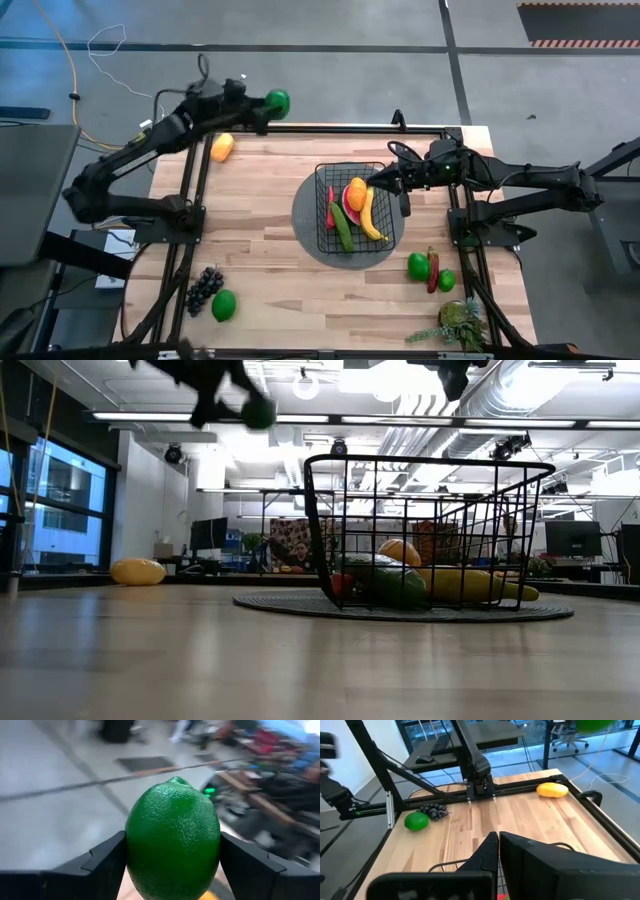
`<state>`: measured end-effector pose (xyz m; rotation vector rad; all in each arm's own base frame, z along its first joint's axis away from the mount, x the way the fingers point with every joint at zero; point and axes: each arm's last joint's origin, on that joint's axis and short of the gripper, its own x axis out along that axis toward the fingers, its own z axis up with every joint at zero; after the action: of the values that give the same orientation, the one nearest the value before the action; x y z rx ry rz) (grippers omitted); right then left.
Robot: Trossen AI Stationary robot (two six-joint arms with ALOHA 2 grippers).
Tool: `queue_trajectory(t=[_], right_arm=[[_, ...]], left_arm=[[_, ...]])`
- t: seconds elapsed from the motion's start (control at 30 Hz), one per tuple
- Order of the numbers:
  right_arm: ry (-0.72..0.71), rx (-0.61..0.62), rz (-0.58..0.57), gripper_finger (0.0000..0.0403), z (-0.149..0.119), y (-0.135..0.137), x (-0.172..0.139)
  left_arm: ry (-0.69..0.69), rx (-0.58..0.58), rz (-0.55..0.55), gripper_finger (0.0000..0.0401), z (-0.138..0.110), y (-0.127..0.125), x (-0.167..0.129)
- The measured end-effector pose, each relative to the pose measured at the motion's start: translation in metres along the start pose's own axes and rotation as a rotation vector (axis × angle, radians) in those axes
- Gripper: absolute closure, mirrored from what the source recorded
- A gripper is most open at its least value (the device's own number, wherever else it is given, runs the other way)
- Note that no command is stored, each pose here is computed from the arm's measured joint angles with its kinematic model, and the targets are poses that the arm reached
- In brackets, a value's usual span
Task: Build produce basket
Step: Put the green lime into the black wire basket
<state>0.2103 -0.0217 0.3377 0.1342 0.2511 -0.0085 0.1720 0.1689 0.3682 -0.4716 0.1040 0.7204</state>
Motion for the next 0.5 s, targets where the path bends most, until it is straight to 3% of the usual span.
queue_trajectory(t=[0.13, 0.27, 0.5], right_arm=[[-0.027, -0.003, 0.002, 0.0403, 0.003, 0.0, 0.0], [-0.033, -0.004, 0.003, 0.0403, 0.003, 0.0, 0.0], [-0.033, 0.003, 0.003, 0.0403, 0.003, 0.0, 0.0]], left_arm=[[-0.04, 0.086, -0.155, 0.0126, -0.003, -0.039, -0.029], [-0.109, 0.125, -0.244, 0.0126, -0.019, -0.067, -0.044], [-0.207, 0.006, -0.356, 0.0126, -0.078, -0.075, -0.047]])
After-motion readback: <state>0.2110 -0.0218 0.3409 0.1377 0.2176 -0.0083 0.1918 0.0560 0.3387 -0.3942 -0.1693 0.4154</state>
